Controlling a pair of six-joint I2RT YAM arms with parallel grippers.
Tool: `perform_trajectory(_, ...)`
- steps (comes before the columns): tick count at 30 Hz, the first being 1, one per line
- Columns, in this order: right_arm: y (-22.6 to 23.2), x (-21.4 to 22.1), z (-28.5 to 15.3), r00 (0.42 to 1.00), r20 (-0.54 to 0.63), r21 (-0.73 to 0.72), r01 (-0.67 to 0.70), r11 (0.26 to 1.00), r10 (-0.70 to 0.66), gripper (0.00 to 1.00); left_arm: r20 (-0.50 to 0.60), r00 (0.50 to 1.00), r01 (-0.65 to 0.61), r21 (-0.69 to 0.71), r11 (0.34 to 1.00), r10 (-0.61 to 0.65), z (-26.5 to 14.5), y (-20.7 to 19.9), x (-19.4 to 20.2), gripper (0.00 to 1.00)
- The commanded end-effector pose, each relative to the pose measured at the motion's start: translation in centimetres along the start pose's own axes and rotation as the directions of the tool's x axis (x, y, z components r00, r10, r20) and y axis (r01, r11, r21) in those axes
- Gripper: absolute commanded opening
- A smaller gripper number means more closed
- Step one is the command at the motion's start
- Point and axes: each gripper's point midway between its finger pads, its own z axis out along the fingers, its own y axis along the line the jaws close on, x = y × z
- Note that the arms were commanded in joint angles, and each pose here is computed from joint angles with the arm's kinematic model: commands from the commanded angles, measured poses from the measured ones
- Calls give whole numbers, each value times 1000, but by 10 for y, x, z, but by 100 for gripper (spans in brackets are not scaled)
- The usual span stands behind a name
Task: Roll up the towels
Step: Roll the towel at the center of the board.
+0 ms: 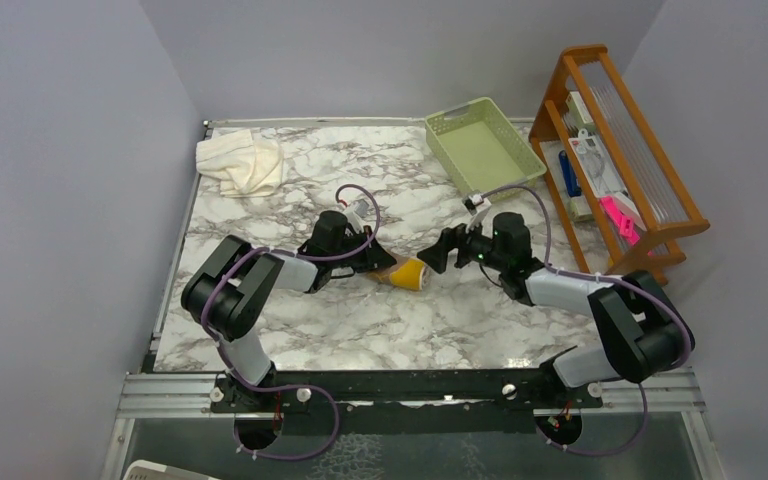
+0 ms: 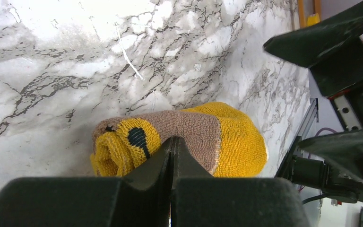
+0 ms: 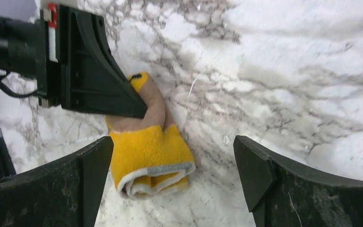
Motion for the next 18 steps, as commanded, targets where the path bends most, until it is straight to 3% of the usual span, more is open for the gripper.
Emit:
perform_trajectory(1,12,-47,6,978,166,-45,138,989,-128,100,-39,999,2,-182,983,-10,-3,51,25,0)
perform_trajectory(3,19,-51,4,950,194,10,249,968,-246,100,-39,999,2,-185,983,-9,-4,51,26,0)
perform_trajectory(7,55,-27,9,778,122,131,603,787,-616,100,-44,999,1,-191,982,-10,-4,53,27,0)
perform_trajectory(18,73,38,35,553,-99,-13,830,557,-827,93,-73,997,-12,-195,981,-2,2,56,28,0)
